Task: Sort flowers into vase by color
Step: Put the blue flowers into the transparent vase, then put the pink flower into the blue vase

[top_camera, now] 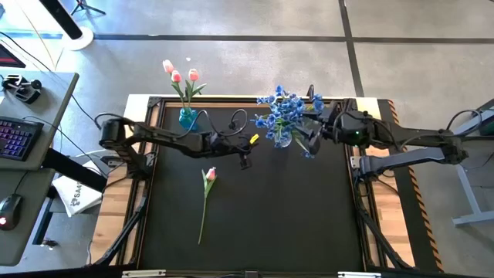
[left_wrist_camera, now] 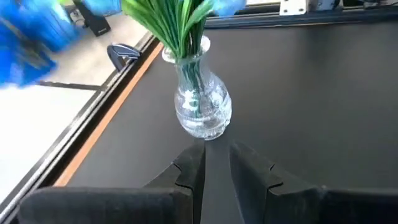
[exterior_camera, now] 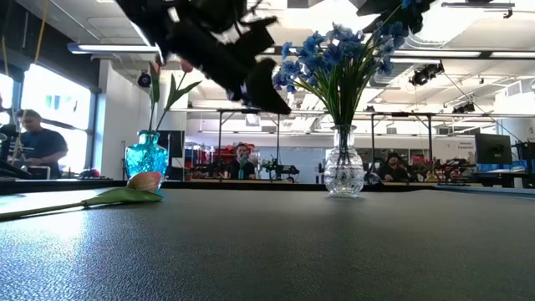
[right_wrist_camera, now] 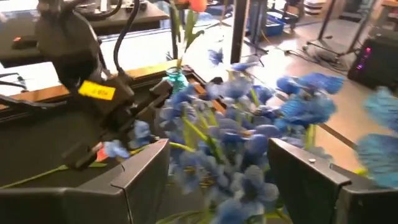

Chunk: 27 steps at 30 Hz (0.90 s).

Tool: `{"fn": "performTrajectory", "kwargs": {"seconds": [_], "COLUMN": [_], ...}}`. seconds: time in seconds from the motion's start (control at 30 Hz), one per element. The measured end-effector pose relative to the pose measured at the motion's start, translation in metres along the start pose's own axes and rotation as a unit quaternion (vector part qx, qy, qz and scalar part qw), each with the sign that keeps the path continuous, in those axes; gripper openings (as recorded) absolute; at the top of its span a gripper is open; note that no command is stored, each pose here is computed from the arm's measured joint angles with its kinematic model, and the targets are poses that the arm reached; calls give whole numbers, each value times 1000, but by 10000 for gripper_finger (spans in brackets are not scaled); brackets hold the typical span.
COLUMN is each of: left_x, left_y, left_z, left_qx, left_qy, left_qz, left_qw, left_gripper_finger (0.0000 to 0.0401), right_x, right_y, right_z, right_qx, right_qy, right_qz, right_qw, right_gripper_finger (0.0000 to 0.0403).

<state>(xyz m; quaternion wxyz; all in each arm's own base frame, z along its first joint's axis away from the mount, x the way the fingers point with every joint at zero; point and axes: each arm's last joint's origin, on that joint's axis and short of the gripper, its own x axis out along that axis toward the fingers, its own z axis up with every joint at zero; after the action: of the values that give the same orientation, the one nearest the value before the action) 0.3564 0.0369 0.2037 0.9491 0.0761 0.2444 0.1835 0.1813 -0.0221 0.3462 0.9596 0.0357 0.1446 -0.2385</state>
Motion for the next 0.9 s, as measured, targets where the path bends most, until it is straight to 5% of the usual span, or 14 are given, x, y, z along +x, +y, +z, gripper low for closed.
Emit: {"fn": "performTrajectory", "kwargs": {"seconds": [0.37,0.57,0.7,0.9], "left_x": [-61,-108,-139,-174], "left_y": [-24,-49,-68,-89], "left_z": [18,5,-12,-45], "left_qx": [10,2,-25,-118], "left_qy": [27,109,183,279], "left_qz": [18,-25,-40,-2], "left_qw": [999,994,982,953], "left_gripper_finger": [59,59,59,59], "right_x": [-27,-38,-35,-17], "right_y": [32,77,111,153], "right_z": [11,11,-8,-46], "right_qx": [-64,-81,-108,-148], "right_qy": [-81,-200,-215,-171], "right_qz": [128,338,399,366], "right_qw": [986,916,885,903], "right_gripper_finger": [265,265,265,265]}}
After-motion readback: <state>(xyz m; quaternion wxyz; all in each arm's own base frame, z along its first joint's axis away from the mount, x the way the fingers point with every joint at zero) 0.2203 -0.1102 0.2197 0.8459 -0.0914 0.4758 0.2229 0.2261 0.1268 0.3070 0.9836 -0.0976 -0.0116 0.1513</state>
